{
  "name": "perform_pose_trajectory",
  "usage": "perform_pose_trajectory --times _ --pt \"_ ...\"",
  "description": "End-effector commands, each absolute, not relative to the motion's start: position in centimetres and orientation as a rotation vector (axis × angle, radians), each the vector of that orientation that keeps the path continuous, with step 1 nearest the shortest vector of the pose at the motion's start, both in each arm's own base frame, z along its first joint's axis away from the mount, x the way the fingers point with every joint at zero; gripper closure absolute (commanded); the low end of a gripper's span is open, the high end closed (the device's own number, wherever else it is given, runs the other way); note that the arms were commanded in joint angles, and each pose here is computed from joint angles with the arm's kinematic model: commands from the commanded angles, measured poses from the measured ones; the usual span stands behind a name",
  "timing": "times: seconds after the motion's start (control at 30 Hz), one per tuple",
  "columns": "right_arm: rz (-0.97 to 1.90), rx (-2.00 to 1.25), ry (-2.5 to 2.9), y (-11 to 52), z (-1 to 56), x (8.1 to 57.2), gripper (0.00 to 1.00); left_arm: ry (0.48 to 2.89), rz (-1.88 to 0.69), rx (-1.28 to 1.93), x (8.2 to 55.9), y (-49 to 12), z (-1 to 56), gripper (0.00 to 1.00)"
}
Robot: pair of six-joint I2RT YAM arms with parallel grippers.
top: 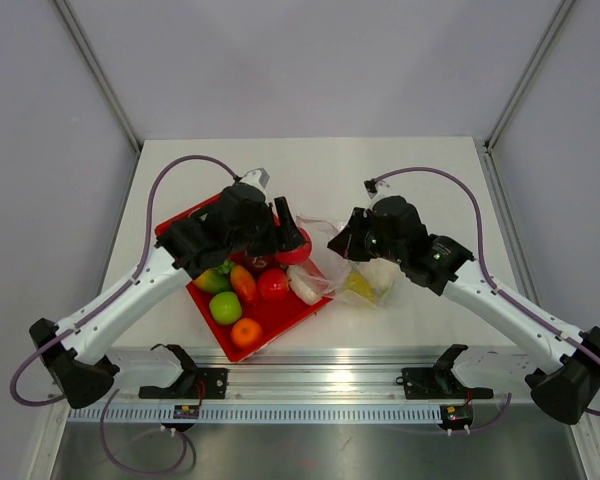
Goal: Place the food in the zip-top bag and seal the zipper
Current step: Place the fake fruit in the zipper food storage bag, then pick up the fake fruit from the bin.
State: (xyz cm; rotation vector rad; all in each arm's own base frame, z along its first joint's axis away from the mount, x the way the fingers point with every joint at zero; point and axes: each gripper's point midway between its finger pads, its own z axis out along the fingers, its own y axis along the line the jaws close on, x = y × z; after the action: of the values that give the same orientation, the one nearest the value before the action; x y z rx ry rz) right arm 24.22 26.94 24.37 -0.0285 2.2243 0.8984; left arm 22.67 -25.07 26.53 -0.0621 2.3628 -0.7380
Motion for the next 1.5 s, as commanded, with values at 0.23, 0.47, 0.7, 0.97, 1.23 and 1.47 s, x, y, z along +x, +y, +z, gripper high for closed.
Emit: perform_pose_trajectory --times 0.23,0.47,0.7,0.97,1.23,1.47 --pt "0.964 -0.023 2.140 27.6 27.1 24.1 1.00 2.351 -0.981 0.088 23.4 -30.5 27.3 0.04" --pt "0.951 -0.023 2.143 27.3 26.9 24.0 1.00 2.195 -0.874 0.119 23.2 -27.0 32.0 0.09" --pt "0.949 -0.027 2.146 27.4 26.7 24.1 1.00 2.191 -0.661 -0.034 23.8 -20.7 30.8 0.17" --pt "0.943 -0.031 2.154 27.5 26.4 24.2 1.00 2.350 -0.421 -0.145 21.5 -15.7 22.7 0.18" --pt "0.963 -0.044 2.154 28.1 26.4 24.3 1.00 2.475 -0.273 -0.123 19.6 -13.6 16.1 0.20" --pt "0.974 -0.060 2.160 28.6 26.6 24.4 1.00 2.508 -0.415 -0.123 20.9 -17.3 14.7 0.19"
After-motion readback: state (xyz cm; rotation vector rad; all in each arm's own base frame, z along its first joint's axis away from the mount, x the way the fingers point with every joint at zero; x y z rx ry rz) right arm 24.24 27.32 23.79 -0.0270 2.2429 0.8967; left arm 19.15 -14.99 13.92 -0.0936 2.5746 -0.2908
